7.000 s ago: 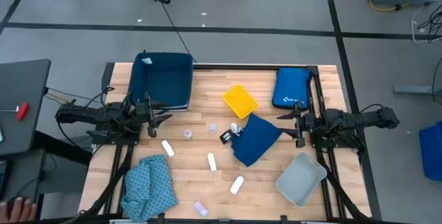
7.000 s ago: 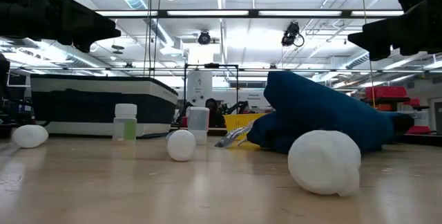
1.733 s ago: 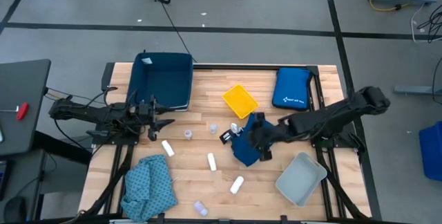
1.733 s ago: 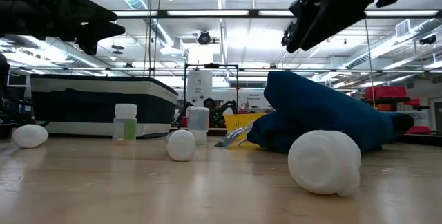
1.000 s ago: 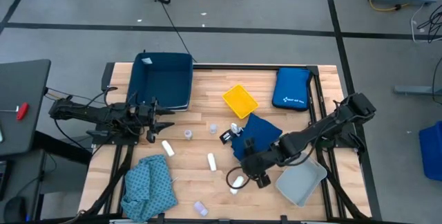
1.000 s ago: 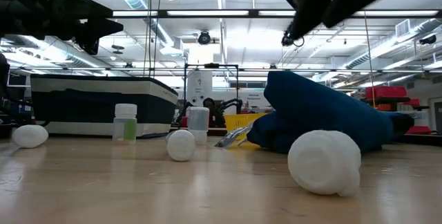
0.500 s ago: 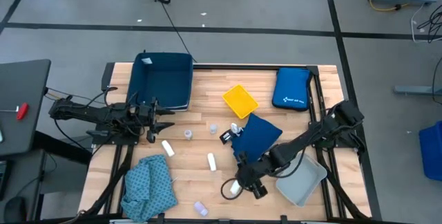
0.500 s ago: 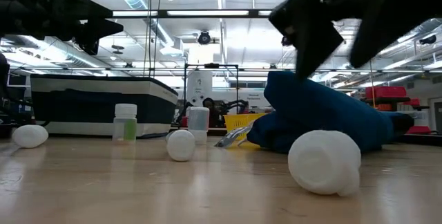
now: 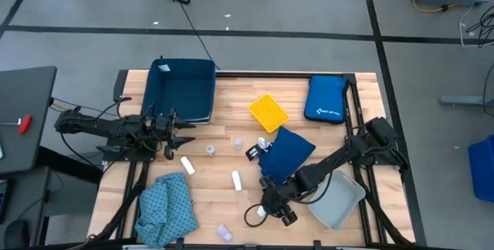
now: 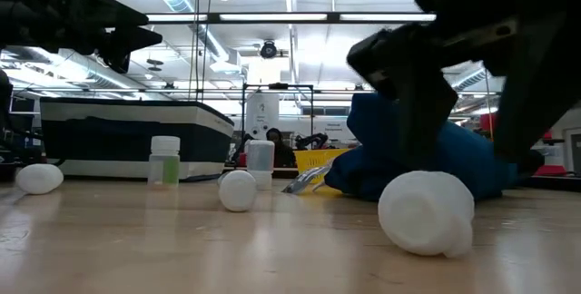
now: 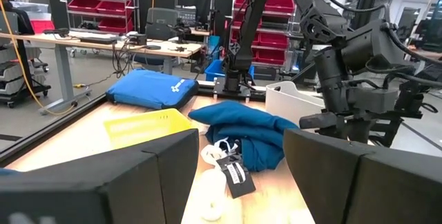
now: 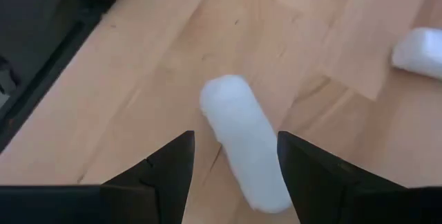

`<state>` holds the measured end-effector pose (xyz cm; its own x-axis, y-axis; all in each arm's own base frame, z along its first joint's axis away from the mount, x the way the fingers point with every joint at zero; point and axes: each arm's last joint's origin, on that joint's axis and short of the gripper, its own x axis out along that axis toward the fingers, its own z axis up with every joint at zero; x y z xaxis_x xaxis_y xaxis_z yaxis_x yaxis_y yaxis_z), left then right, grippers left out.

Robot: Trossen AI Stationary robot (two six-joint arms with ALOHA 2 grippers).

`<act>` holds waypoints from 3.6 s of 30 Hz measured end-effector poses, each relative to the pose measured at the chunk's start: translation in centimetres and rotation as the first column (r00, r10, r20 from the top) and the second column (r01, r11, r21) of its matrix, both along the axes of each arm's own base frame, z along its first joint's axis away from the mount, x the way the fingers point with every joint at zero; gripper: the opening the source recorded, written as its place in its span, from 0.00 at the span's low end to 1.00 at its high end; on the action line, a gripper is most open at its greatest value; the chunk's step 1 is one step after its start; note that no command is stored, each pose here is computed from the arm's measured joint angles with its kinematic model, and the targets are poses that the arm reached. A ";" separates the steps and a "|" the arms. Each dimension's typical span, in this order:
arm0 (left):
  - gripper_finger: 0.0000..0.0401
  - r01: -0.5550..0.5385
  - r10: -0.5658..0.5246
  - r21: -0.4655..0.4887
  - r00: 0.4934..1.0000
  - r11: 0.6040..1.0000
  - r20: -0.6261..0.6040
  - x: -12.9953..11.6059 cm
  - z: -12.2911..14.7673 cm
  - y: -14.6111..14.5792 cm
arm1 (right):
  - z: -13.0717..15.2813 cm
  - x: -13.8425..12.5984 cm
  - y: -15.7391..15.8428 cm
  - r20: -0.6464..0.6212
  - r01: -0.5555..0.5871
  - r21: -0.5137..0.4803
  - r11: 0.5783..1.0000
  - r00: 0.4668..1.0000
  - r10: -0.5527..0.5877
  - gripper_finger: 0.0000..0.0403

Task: Pick & place medical supplies in basket/bin
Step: Put the right white rolled gauze into the gray bin, then put the left white rolled gauze into the gray bin

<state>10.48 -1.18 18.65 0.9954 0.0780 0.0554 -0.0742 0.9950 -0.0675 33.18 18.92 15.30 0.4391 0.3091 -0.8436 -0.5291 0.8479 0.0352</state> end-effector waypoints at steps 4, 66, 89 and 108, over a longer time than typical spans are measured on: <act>0.54 0.000 0.000 0.002 1.000 1.000 -0.011 0.0 -0.1 0.0 | -0.7 0.0 0.1 -0.004 -0.004 -0.035 0.999 1.000 0.004 0.53; 0.54 0.000 0.001 0.021 0.999 1.000 -0.040 0.2 -0.4 0.0 | 11.0 -5.9 2.4 -0.519 0.285 -0.459 0.841 0.682 -0.515 0.09; 0.54 0.000 0.001 0.020 1.000 1.000 -0.026 0.2 -0.2 0.0 | 5.7 -11.2 4.0 -0.709 0.295 -0.586 0.755 0.265 -0.654 0.12; 0.54 0.019 -0.018 0.016 0.999 1.000 -0.026 0.2 -0.2 -0.1 | 5.0 -10.7 4.0 -0.660 0.384 -0.588 0.712 0.282 -0.696 0.46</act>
